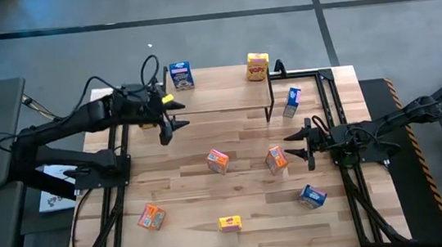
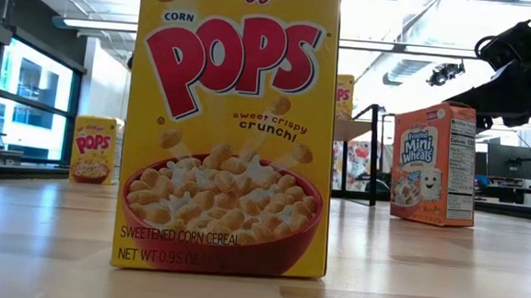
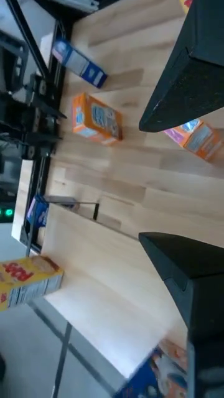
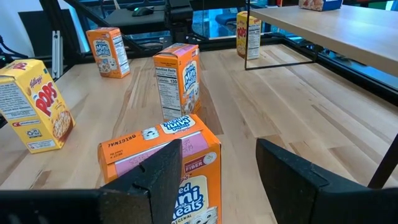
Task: Stack cereal on shelf
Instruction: Put the top right orange cereal box on the shelf
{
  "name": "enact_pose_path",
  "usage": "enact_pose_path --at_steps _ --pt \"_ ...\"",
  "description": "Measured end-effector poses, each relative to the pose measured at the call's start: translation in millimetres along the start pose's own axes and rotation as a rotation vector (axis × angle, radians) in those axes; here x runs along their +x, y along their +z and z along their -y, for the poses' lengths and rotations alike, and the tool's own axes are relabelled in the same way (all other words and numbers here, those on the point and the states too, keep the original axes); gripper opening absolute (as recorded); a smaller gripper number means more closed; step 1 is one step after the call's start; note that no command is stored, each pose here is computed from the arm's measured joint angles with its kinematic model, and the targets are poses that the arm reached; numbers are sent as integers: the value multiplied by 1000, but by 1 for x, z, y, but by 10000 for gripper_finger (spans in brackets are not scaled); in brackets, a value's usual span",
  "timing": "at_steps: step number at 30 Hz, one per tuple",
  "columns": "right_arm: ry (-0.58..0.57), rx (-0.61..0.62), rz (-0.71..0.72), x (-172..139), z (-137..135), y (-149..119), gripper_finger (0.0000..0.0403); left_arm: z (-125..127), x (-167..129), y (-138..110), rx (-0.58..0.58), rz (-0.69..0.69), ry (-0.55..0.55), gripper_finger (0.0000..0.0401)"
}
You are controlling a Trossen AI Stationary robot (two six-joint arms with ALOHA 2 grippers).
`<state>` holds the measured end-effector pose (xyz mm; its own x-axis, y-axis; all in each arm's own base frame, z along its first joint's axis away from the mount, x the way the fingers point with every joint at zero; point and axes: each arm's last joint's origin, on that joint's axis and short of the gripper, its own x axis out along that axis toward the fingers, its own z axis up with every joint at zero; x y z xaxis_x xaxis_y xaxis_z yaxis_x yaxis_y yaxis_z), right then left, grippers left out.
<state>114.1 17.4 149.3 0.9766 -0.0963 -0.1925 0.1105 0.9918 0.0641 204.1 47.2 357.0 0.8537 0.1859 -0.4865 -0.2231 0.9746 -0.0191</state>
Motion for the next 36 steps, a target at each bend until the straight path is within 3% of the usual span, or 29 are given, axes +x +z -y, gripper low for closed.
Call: enact_pose_path --at_steps 9,20,30,36 --pt "46 3 -1 0 -1 0 208 20 19 -24 11 -12 -67 269" --pt "127 -48 6 0 -4 1 313 35 25 -39 -66 -27 50 269" --pt "125 -47 6 0 -4 1 319 55 30 -65 -120 -58 162 269" --pt "119 -9 8 0 -4 2 319 61 29 -66 -112 -40 175 269"
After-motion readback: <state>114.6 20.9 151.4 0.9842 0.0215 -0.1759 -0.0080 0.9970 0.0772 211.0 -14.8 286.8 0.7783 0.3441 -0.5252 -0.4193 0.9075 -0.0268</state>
